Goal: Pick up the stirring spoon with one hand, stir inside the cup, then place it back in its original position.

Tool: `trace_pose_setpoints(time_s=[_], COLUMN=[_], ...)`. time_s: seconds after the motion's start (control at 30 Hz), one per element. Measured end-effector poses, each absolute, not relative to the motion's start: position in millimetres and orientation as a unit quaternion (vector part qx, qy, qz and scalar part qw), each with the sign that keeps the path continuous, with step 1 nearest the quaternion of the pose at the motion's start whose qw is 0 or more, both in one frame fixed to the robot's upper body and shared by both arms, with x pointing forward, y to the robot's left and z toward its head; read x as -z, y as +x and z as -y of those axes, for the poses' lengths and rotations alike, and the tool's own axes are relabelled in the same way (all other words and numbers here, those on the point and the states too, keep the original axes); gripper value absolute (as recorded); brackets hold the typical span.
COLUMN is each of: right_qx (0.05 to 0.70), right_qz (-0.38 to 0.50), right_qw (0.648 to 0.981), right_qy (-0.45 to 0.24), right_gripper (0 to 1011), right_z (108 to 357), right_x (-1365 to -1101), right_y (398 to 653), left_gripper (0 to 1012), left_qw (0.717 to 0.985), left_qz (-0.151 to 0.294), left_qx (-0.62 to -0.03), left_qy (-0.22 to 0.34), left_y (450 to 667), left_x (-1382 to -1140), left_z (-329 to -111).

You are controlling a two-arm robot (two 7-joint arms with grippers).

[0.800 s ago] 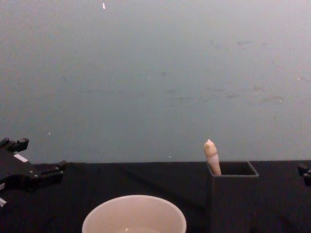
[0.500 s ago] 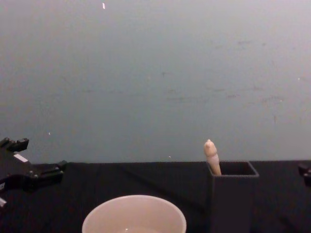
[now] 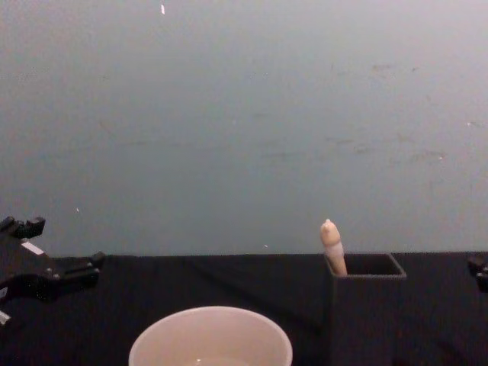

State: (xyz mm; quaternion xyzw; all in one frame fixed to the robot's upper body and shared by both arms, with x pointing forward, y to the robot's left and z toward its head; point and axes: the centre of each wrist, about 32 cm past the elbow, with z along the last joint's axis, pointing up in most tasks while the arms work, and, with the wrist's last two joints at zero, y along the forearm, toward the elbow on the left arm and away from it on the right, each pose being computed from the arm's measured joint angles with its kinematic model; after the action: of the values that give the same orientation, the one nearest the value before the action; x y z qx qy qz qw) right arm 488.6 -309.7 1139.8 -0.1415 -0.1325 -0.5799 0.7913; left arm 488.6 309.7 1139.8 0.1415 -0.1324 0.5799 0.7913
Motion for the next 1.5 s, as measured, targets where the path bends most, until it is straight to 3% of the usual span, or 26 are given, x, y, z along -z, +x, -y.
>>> trace_pose_setpoints(time_s=[1.5], right_qx=[0.573], right_qz=[0.126], right_qw=[0.798], right_qy=[-0.136], right_gripper=[1000], right_z=[309.4], right_x=[-1144.2], right_y=[488.0], left_gripper=[1001], left_qw=[0.791], left_qz=[0.132], left_qx=[-0.58], left_qy=[0.141], left_y=[488.6], left_x=[-1139.8], left_z=[-309.7])
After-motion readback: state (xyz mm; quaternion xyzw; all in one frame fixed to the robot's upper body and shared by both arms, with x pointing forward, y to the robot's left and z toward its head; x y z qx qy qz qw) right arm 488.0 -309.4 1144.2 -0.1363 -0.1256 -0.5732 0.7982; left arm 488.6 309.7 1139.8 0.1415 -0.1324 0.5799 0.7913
